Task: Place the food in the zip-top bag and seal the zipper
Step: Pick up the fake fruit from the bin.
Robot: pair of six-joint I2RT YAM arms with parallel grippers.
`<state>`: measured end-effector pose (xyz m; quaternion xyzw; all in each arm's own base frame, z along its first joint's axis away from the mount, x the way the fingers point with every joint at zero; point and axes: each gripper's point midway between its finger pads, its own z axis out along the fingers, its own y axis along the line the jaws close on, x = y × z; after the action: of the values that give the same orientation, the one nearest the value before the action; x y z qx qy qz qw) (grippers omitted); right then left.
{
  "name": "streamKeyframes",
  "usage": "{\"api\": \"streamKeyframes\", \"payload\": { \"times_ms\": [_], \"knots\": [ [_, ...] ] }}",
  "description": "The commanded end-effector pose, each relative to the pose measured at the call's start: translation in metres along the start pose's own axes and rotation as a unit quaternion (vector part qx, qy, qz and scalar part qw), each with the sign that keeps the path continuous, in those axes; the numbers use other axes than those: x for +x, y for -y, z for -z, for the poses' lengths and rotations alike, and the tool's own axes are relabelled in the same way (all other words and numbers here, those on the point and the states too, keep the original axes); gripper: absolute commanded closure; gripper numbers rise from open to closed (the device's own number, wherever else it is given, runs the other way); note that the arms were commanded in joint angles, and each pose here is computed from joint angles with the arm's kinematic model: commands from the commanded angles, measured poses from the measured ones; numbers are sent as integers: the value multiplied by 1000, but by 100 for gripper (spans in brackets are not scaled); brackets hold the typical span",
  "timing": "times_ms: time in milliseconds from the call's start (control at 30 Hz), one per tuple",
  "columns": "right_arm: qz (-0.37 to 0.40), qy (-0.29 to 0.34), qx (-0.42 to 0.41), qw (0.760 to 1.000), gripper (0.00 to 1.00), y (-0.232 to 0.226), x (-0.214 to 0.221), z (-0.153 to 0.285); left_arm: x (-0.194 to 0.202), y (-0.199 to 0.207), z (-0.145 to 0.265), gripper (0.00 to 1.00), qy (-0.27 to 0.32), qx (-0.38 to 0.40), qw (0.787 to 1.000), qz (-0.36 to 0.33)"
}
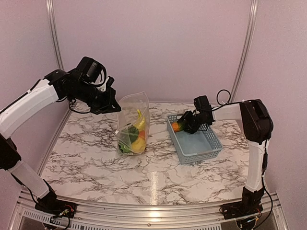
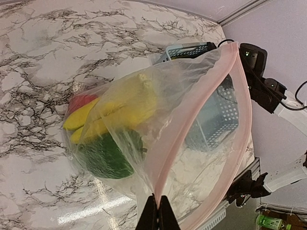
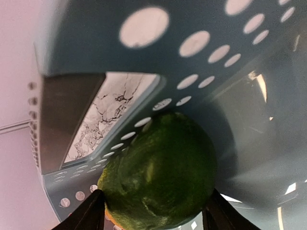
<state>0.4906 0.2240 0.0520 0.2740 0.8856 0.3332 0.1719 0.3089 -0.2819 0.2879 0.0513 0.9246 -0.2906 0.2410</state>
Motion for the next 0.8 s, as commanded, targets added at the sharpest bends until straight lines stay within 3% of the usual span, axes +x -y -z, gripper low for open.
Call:
{"api": "streamKeyframes", "payload": {
  "times_ms": [0, 233, 500, 767],
  "knots": [
    [-29, 4, -6, 1000, 37, 8, -5, -12, 0, -6, 12, 100, 10, -5, 1000, 3],
    [-7, 25, -22, 999, 52, 1, -6, 5, 2, -8, 9, 100, 4, -8, 1000, 2],
    [62, 65, -52, 995, 55, -34, -8, 67, -6, -2, -7, 100, -4, 2, 1000, -2],
    [198, 109, -79, 971, 56, -83, 13, 139, -10, 1, -18, 100, -11, 8, 1000, -10]
  ]
}}
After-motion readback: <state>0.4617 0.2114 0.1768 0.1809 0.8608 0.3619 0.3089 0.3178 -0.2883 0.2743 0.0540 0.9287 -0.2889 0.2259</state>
